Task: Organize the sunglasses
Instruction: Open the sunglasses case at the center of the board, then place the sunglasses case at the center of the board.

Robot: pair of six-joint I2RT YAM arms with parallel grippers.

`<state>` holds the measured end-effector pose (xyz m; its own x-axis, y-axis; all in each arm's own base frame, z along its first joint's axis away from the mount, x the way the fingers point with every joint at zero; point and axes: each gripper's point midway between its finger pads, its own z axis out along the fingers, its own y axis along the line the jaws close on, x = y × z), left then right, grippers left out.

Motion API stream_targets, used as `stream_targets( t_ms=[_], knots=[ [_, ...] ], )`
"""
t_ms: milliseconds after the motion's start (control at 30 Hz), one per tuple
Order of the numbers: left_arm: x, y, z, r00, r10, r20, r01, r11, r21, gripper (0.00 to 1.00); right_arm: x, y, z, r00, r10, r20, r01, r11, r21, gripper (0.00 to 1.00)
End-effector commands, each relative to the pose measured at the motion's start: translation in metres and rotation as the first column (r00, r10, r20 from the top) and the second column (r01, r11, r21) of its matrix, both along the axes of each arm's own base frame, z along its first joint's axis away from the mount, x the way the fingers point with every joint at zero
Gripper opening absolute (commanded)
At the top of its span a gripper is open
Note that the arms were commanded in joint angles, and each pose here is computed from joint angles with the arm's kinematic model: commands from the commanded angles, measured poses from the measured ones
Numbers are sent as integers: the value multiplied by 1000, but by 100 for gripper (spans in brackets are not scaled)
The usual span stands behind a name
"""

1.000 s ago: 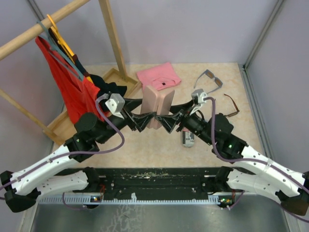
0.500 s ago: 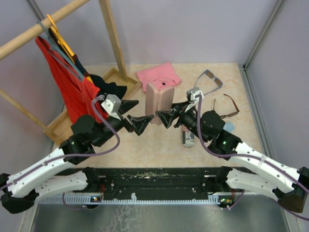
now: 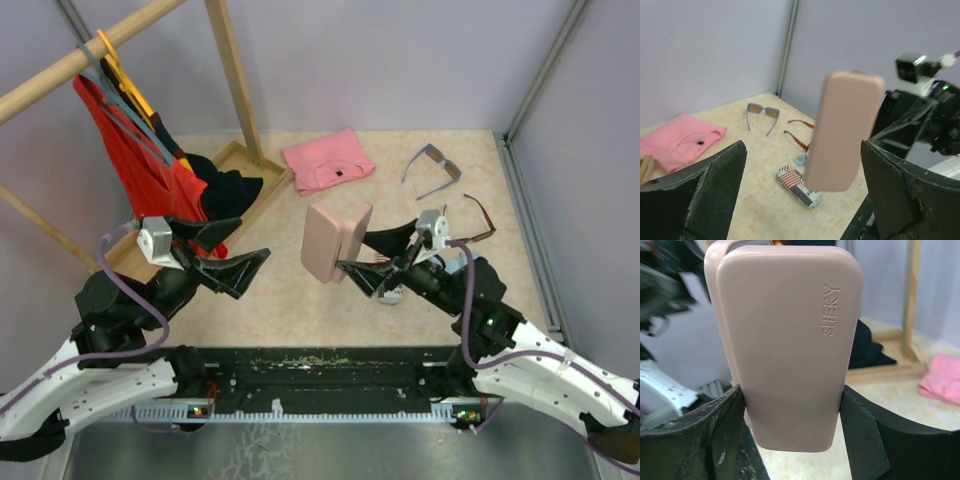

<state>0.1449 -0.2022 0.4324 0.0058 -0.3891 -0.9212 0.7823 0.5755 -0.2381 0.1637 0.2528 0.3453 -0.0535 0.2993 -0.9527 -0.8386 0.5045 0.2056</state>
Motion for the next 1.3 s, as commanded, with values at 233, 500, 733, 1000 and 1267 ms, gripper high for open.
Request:
stream_targets(
  t_ms=[233, 500, 733, 1000, 1267],
  knots=[
    [7, 25, -63, 985, 111, -133, -100, 991, 90, 100, -68, -3, 95, 932, 272, 239, -329, 911, 249, 0],
    [12, 41, -77, 973, 187, -137, -166, 975, 148, 100, -23, 16, 57, 969, 143, 203, -146, 989, 1, 0],
    [24, 69, -95, 925, 337, -174, -301, 931, 205, 100, 64, 17, -16, 939, -76, 334, 234, 854, -464, 0],
    [29, 79, -116, 890, 405, -211, -354, 903, 243, 99, 93, 20, -52, 828, -39, 560, 433, 679, -593, 0],
    [38, 81, -139, 851, 474, -227, -398, 863, 311, 98, 85, 36, -115, 690, 138, 711, 575, 491, -654, 0]
  ],
)
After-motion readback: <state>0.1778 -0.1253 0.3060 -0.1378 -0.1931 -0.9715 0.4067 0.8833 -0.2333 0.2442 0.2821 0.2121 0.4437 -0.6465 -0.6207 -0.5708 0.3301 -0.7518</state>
